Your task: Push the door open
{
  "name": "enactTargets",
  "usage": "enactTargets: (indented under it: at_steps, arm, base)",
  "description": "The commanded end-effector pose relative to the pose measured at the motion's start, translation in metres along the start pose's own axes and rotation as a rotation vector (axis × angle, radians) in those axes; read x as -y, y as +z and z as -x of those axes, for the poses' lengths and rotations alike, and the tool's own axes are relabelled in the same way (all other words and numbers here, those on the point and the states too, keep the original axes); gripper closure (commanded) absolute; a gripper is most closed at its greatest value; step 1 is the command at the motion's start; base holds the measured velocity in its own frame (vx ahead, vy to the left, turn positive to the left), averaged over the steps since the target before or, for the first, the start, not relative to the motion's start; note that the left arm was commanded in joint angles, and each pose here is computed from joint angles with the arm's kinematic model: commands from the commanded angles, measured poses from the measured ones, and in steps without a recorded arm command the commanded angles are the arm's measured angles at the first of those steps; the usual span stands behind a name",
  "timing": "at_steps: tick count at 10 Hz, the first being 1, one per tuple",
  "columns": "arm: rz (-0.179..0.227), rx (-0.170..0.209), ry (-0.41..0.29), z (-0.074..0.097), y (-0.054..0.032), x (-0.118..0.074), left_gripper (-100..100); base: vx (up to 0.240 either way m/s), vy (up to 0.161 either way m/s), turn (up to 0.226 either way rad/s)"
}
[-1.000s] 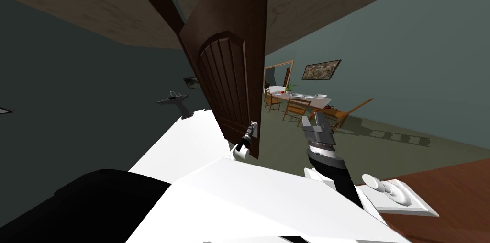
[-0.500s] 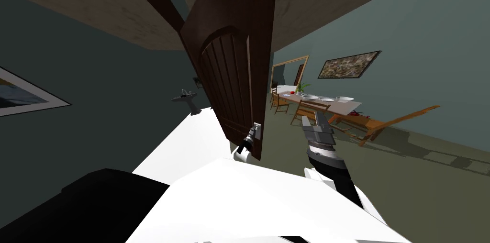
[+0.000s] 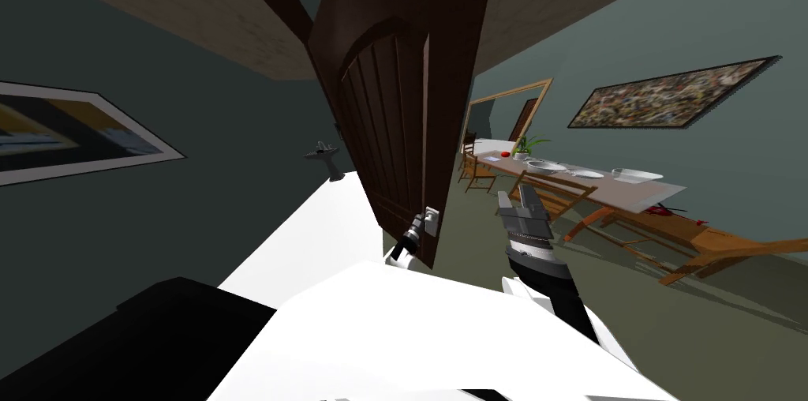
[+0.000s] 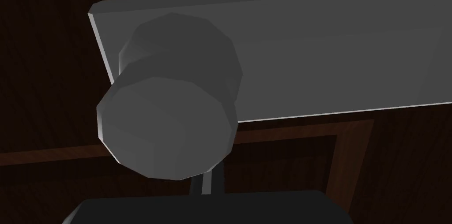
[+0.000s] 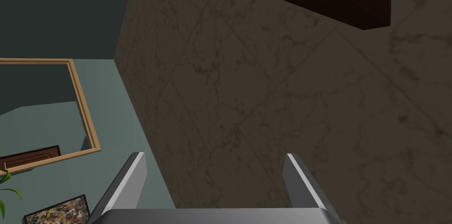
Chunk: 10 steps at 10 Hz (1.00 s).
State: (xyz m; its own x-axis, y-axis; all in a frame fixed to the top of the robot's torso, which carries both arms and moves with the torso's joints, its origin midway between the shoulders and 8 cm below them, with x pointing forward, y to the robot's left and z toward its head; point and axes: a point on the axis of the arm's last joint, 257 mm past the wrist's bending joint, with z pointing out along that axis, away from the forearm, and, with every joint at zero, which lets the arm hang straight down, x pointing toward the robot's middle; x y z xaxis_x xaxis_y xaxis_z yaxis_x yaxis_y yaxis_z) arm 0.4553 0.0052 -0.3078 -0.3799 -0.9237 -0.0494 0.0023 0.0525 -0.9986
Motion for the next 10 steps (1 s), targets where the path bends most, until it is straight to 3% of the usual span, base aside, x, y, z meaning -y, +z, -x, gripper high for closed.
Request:
enactTargets:
  at_steps: [1,3,4,8,10]
  arm:
    - [0.007,-0.012,0.014,-0.006,-0.0046,-0.005,-100]
    - [0.012,-0.044,0.018,-0.03,-0.0166,-0.008,-100]
    - [0.012,-0.044,0.018,-0.03,-0.0166,-0.008,-100]
    - [-0.012,-0.082,-0.034,-0.083,-0.0248,0.01,-100]
    - [0.008,-0.083,0.007,-0.067,-0.0271,-0.002,-100]
  base:
    - [-0.136,0.089,-0.009]
    - [-0.196,0.146,0.044]
    - [-0.126,0.095,0.023]
    - [-0.121,0.086,0.055]
    - [0.009,-0.004,-0.009]
